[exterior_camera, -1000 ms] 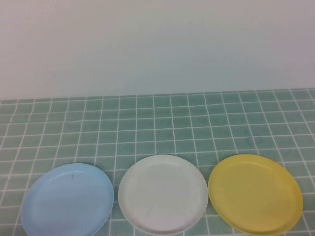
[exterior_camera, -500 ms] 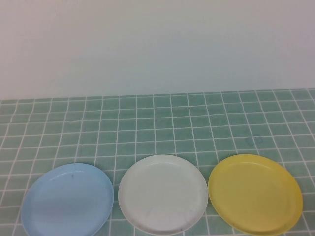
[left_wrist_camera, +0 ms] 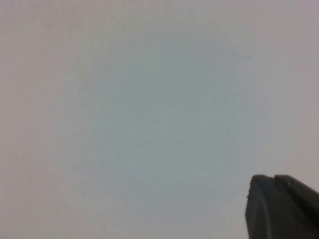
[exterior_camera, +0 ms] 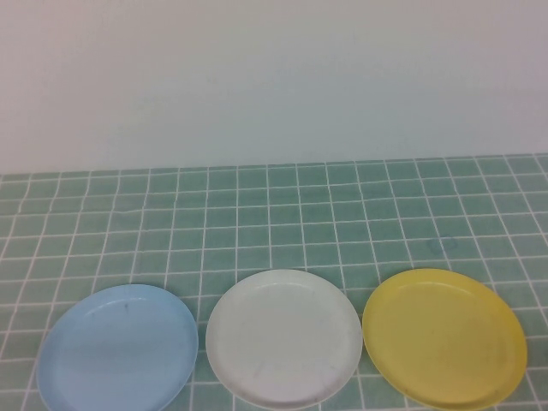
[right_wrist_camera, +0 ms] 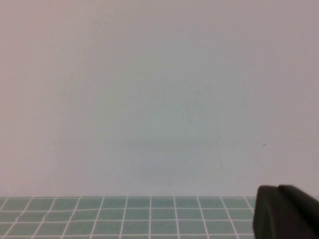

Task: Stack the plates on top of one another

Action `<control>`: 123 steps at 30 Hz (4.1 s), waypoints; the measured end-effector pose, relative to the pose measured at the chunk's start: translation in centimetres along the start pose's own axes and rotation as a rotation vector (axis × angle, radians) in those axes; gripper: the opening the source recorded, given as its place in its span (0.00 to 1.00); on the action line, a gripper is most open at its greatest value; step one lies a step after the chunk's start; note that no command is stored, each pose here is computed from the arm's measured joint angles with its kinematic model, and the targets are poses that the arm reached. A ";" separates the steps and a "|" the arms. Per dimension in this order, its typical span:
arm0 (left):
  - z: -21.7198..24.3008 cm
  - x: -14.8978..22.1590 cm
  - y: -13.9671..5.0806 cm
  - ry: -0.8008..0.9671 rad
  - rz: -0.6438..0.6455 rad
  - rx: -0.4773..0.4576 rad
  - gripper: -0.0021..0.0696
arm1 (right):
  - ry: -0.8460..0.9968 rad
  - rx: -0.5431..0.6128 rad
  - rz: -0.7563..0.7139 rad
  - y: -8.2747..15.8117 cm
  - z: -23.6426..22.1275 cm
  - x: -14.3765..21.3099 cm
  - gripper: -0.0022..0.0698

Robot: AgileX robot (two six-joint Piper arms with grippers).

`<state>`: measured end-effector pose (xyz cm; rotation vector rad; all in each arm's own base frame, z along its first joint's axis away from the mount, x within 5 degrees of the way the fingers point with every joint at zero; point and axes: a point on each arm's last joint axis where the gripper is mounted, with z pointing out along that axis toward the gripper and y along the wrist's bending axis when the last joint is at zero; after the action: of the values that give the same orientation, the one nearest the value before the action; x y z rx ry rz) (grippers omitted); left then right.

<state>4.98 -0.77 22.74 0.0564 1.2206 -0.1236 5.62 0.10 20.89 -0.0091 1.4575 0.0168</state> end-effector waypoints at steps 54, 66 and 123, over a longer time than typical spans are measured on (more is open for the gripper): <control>1.9 -7.5 0.4 0.086 -0.019 -0.070 0.03 | 0.014 0.025 -0.132 -0.2 -0.7 -6.4 0.03; 5.2 -5.1 0.8 0.318 -0.119 -0.111 0.03 | 0.365 0.025 -0.081 -0.3 0.8 -5.1 0.03; 9.9 -0.1 1.4 1.018 -0.159 -0.231 0.03 | 0.332 0.020 -0.080 -0.3 1.1 -4.4 0.03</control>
<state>14.41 -0.42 26.22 -0.2066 2.2495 -0.0902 6.22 -0.18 25.36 -0.0558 1.7881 -0.0681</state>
